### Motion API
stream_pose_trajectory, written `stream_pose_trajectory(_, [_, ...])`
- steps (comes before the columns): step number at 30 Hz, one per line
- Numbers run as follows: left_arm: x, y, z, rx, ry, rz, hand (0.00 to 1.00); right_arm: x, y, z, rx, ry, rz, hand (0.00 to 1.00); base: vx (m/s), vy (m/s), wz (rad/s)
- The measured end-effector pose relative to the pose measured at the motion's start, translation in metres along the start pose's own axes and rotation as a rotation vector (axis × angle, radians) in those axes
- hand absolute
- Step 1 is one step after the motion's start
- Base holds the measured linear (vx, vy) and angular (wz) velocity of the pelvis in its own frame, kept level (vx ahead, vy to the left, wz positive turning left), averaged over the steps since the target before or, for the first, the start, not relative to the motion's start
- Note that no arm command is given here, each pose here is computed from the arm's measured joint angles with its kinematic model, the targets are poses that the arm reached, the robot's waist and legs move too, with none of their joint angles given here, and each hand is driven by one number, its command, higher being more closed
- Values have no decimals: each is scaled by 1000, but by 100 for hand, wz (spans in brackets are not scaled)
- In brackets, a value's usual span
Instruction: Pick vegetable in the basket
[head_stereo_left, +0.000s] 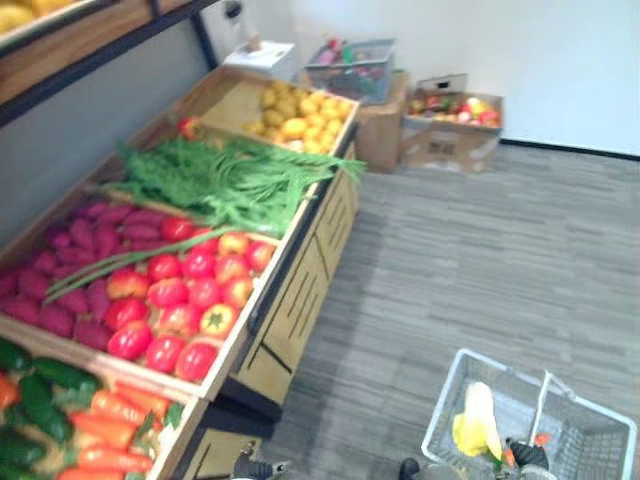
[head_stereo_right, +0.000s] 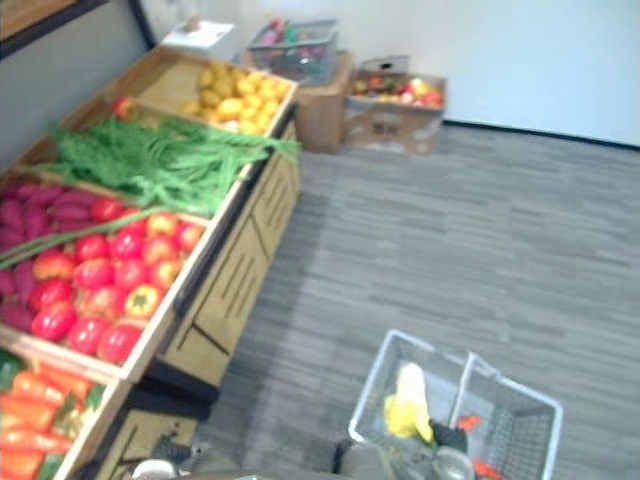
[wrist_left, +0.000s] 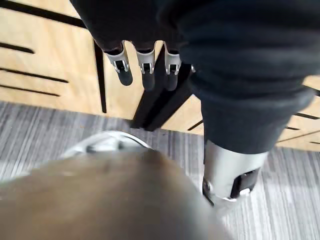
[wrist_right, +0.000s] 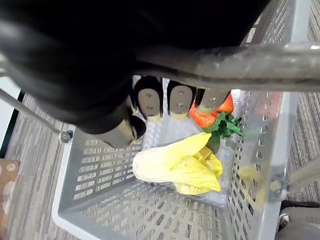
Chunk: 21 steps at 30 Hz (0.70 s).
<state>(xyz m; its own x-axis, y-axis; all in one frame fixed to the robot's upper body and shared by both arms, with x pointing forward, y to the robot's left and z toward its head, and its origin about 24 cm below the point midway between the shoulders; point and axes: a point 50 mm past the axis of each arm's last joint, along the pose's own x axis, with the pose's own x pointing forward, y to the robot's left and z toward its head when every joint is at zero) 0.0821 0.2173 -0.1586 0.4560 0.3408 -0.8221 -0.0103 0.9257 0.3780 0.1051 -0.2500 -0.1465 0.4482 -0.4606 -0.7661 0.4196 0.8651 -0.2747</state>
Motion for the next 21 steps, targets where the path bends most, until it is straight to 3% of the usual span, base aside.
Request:
stream_pose_trajectory(11, [-3,6,-12,-12,30,37,0,-1,20,8,-43,-39,69,100,32,274,-107])
stream_pose_trajectory(13, [-3,6,-11,-15,29,39,0,-4,36,21,-72,-104,118,100,51,200,-160])
stream_pose_trajectory(21, [-2,2,-4,-19,5,28,0,1,20,23,-45,-92,60,100,44,-64,-11])
